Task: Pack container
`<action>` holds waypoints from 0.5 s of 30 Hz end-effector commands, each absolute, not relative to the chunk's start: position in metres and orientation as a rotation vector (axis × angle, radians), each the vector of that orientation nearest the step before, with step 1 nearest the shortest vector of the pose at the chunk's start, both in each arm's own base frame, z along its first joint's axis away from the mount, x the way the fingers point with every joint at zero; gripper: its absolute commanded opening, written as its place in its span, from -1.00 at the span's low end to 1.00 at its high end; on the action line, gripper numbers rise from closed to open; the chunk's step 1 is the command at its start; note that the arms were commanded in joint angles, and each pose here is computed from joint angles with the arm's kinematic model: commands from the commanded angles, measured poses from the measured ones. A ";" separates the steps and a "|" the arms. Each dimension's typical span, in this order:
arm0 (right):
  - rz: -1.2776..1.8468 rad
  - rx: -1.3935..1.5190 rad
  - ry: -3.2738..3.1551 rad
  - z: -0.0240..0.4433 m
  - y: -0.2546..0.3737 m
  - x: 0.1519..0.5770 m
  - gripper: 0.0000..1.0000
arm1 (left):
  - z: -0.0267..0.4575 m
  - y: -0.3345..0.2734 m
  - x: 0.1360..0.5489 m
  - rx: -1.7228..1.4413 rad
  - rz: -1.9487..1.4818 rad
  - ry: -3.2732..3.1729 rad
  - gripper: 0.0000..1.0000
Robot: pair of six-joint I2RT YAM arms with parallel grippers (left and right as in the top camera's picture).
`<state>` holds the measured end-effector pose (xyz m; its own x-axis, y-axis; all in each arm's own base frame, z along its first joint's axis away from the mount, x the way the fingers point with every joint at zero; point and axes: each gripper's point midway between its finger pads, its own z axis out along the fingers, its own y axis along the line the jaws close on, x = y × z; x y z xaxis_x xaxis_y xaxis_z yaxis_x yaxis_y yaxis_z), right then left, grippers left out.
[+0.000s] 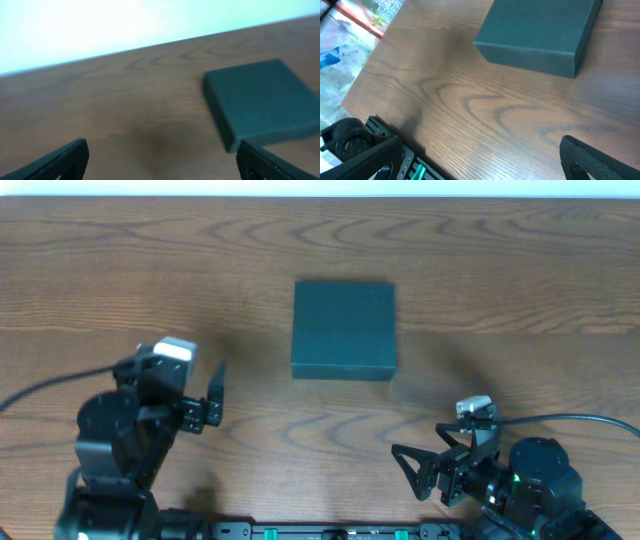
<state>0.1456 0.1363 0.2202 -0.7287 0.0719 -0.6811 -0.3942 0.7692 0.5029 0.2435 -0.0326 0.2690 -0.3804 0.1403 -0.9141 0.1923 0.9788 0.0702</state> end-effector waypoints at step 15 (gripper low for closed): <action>0.853 -0.261 2.237 0.224 0.138 0.144 0.99 | 0.159 0.020 0.219 -0.156 0.024 1.895 0.90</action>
